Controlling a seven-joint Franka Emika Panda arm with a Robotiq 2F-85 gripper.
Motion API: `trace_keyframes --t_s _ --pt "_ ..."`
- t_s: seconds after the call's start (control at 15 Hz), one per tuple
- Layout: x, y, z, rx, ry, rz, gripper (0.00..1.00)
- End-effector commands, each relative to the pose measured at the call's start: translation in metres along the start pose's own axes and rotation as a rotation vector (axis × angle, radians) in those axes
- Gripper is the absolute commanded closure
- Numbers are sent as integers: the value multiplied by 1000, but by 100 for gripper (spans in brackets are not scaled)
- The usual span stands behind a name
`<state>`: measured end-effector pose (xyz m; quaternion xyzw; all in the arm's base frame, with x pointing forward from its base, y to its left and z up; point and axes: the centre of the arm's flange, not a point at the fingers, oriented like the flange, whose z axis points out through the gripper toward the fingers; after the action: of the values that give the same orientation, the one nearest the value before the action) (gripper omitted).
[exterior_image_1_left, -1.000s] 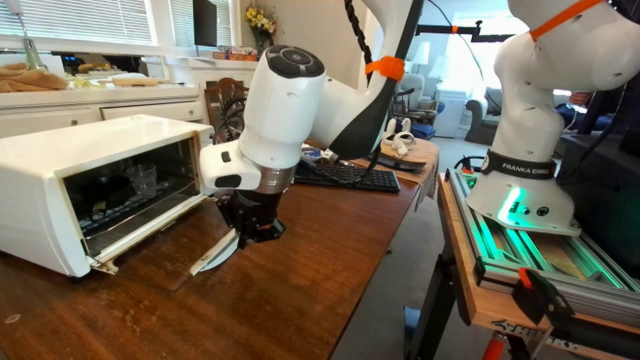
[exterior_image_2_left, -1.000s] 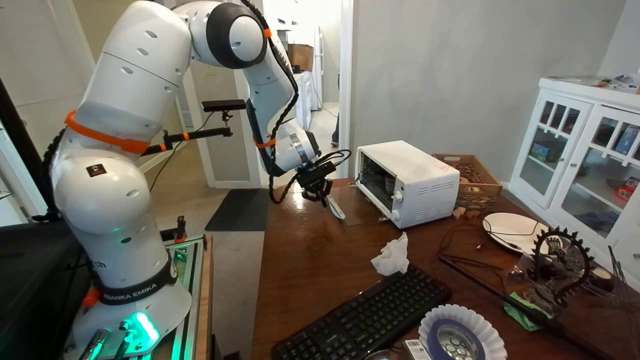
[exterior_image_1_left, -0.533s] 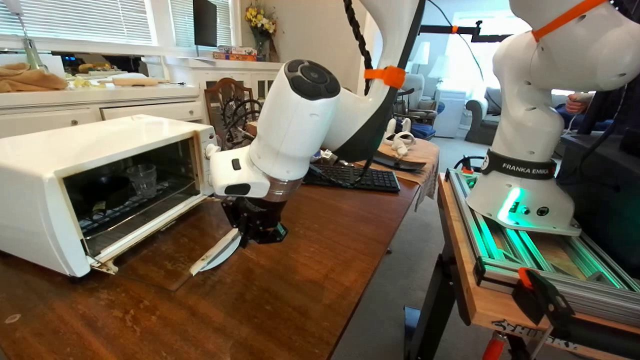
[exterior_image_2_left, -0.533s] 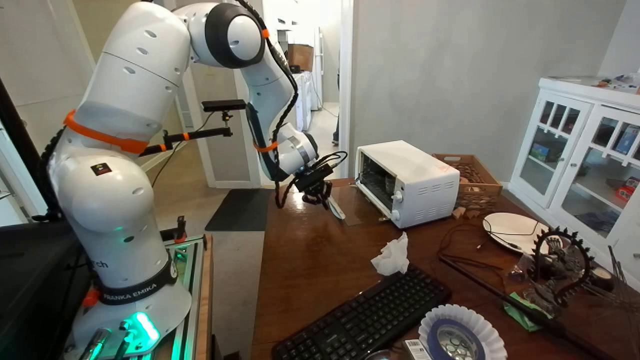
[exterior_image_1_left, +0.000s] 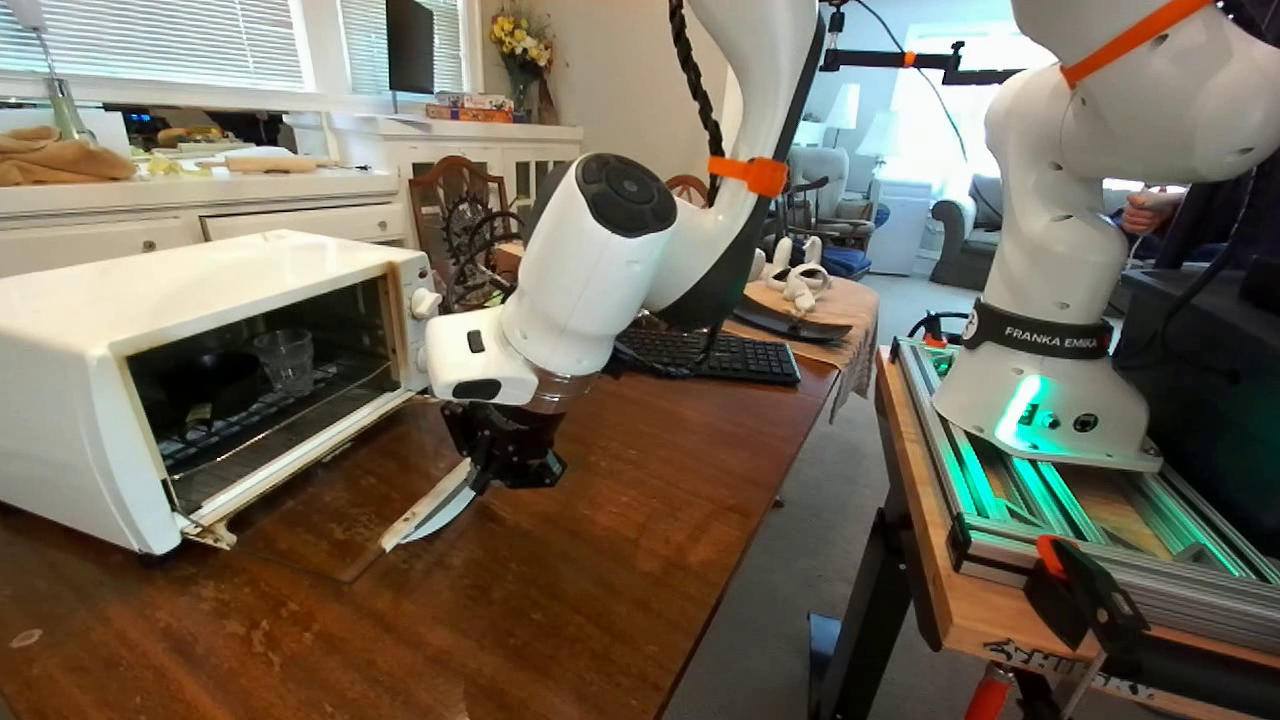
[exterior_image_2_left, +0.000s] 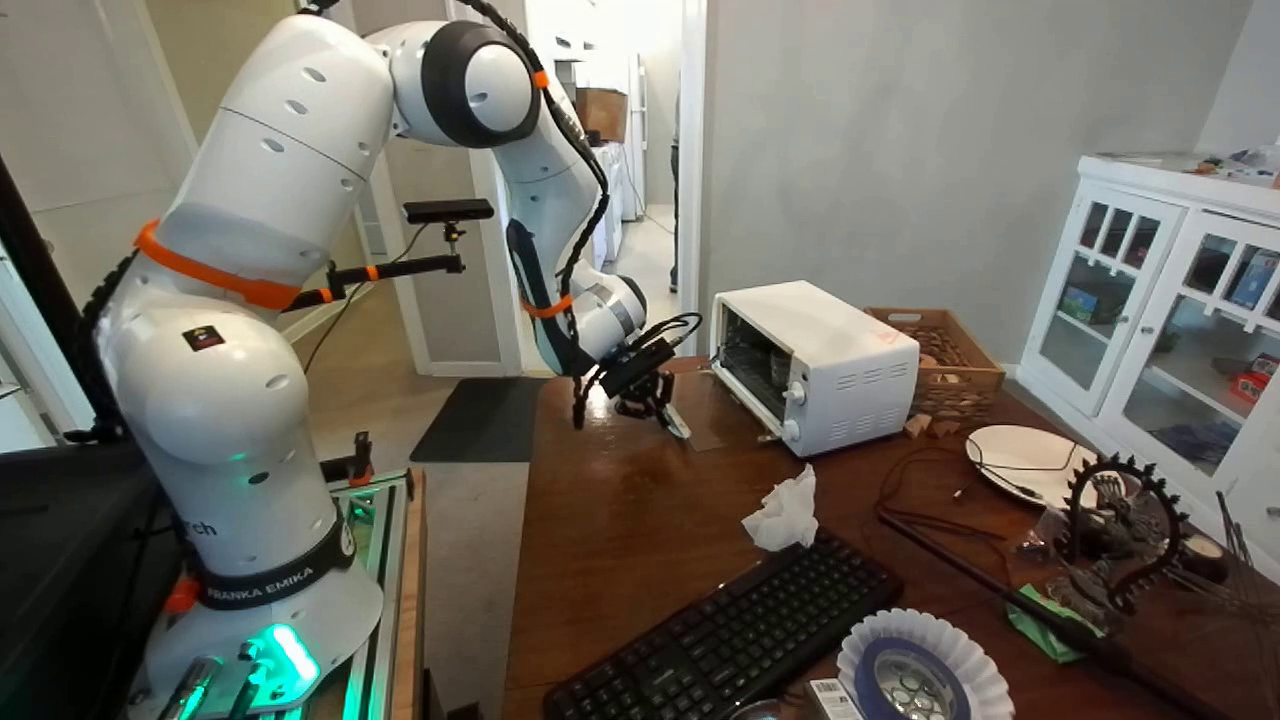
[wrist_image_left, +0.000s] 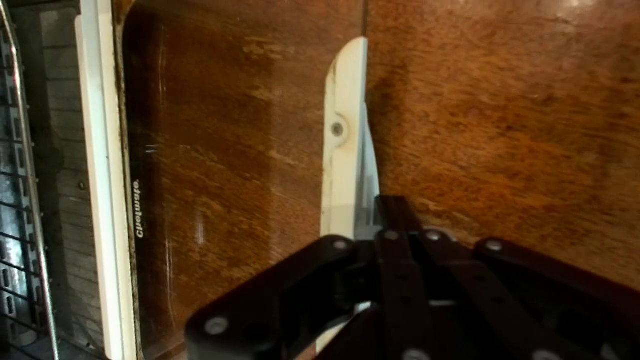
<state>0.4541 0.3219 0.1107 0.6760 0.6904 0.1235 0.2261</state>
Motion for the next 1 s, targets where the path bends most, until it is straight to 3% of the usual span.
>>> trace_keyframes --t_s 0.0,0.53,0.93 --pt "2 0 12 -30 18 -12 100" --pt "20 -3 -31 -145 21 -99 100" --pt "31 10 -77 -294 -64 -127 100"
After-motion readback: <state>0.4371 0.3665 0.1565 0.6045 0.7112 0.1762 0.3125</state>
